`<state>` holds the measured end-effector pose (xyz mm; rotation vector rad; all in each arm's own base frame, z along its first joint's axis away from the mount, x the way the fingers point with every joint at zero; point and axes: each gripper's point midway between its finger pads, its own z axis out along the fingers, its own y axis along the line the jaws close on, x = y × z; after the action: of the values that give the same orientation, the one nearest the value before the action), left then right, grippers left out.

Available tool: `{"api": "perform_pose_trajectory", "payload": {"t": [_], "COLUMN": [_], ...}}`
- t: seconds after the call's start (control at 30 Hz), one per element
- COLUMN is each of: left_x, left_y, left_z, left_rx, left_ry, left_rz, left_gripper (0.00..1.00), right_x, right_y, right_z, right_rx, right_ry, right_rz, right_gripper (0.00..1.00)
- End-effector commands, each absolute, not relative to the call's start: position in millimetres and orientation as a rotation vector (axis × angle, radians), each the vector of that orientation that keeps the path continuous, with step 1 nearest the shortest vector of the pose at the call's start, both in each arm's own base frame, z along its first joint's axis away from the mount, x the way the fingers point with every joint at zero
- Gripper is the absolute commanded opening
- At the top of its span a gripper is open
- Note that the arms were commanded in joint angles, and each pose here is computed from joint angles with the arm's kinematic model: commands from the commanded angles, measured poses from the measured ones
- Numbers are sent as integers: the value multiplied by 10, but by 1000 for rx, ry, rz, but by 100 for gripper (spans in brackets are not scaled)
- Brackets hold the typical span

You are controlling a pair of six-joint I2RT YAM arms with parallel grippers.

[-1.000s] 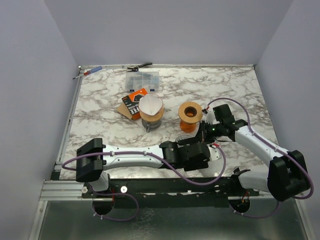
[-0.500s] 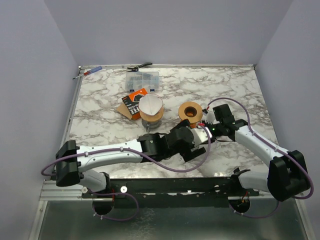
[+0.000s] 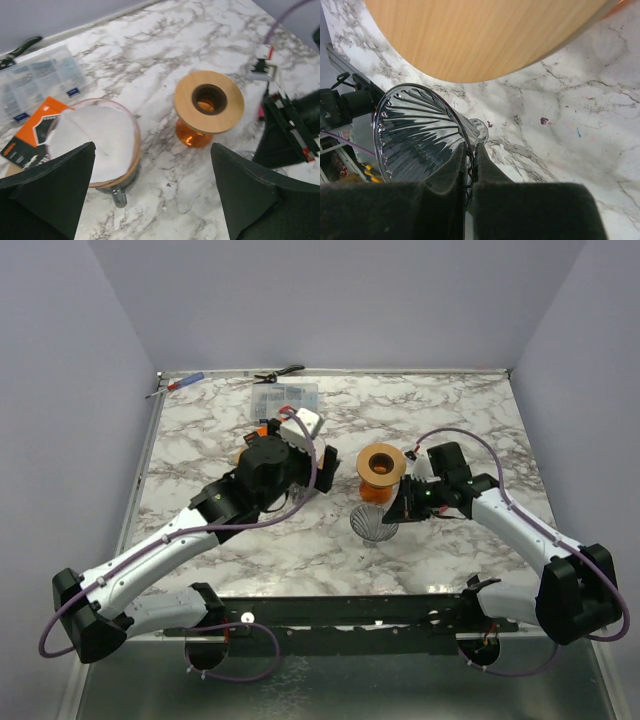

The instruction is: Place the coffee filter in the dripper

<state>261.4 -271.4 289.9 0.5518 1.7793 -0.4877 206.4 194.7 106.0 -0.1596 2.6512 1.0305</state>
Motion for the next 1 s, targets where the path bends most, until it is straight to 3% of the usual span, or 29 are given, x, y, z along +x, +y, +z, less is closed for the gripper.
{"api": "perform_pose_trajectory", "payload": {"t": [0.0, 0.27, 0.57, 0.97], "left_x": [2839, 3008, 3106, 3120], "left_y": [-2167, -1399, -829, -560], "left_z": [3037, 2829, 2166, 1750], "left_rx": [307, 65, -195, -322], "left_ry": [1778, 1852, 2005, 2099], "left_rz": [-400, -255, -215, -217], "left_gripper": [99, 99, 99, 99], "right_x": [2145, 2178, 2226, 2355], "right_y": [1973, 2048, 2035, 2063], "right_z": [1259, 1414, 1435, 1746], "right_rx": [-202, -274, -274, -307], "right_ry": [2591, 2515, 2527, 2447], "right_rz": [1034, 1091, 1064, 1049], "right_gripper": [1, 0, 0, 1]}}
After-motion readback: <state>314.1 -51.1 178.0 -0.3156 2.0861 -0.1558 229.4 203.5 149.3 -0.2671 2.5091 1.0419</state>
